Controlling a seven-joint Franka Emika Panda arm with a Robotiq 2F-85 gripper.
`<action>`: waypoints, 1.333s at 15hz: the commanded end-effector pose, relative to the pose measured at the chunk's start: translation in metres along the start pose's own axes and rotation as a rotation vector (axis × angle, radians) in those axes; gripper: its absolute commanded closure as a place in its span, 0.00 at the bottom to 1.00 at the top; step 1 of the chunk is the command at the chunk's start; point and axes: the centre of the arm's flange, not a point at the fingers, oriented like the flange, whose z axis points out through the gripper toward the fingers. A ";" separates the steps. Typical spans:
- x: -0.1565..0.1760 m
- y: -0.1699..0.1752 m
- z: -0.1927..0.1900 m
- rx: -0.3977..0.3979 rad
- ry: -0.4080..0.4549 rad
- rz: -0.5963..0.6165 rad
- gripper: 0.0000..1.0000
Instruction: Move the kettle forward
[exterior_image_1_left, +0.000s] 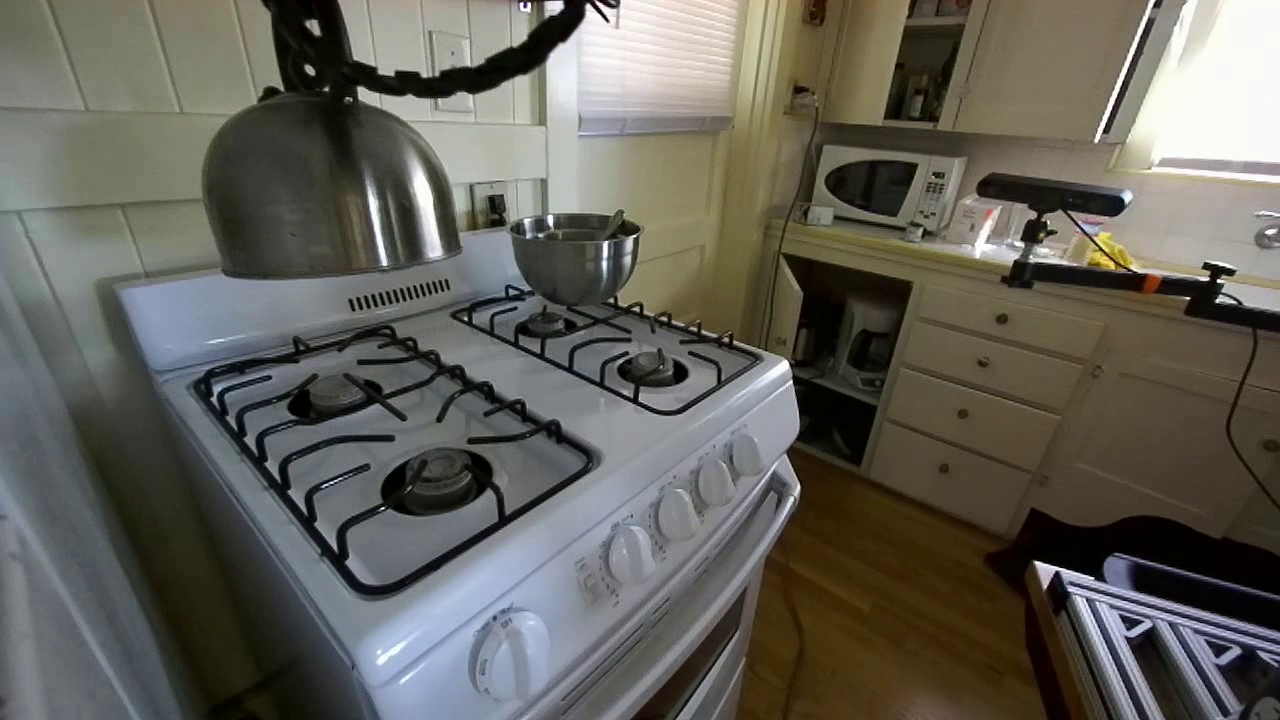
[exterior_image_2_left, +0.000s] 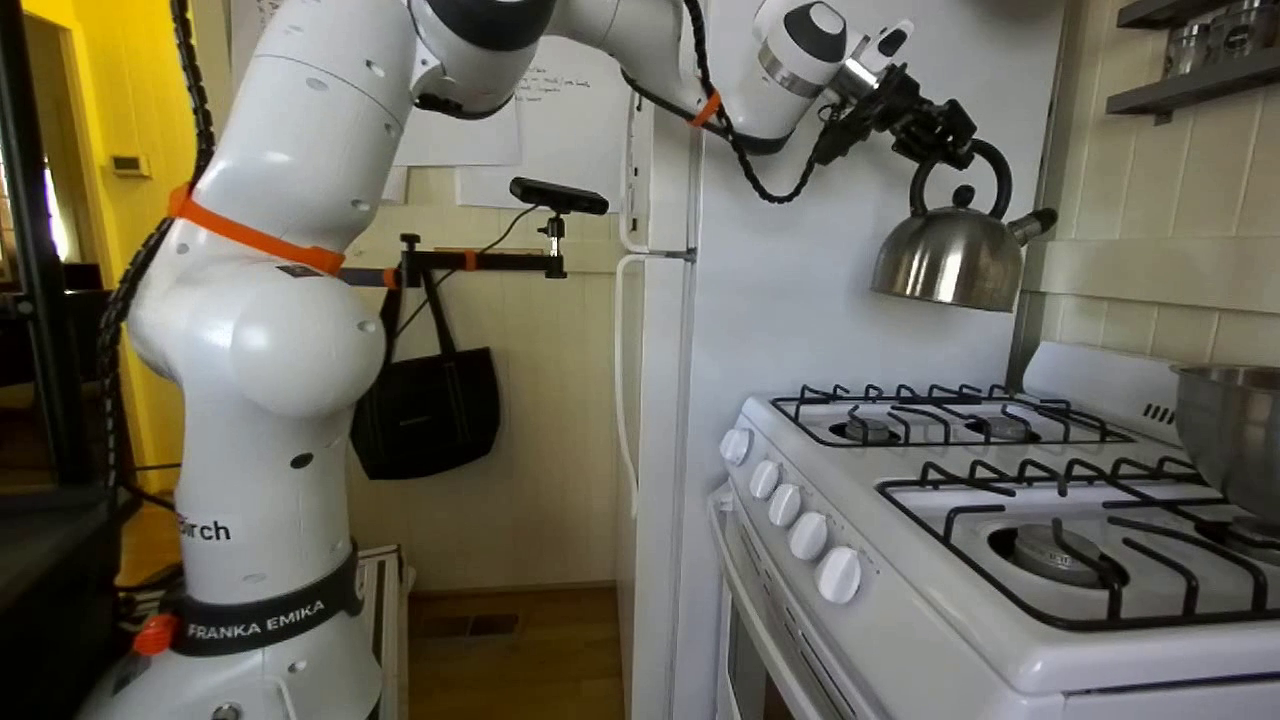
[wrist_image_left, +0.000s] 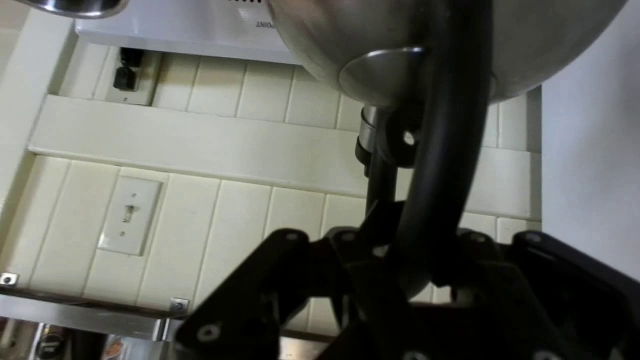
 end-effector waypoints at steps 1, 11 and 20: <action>-0.041 0.024 -0.038 -0.035 0.023 0.062 0.97; -0.043 -0.001 -0.013 -0.088 -0.044 0.026 0.97; -0.063 -0.020 -0.034 -0.196 -0.021 0.038 0.97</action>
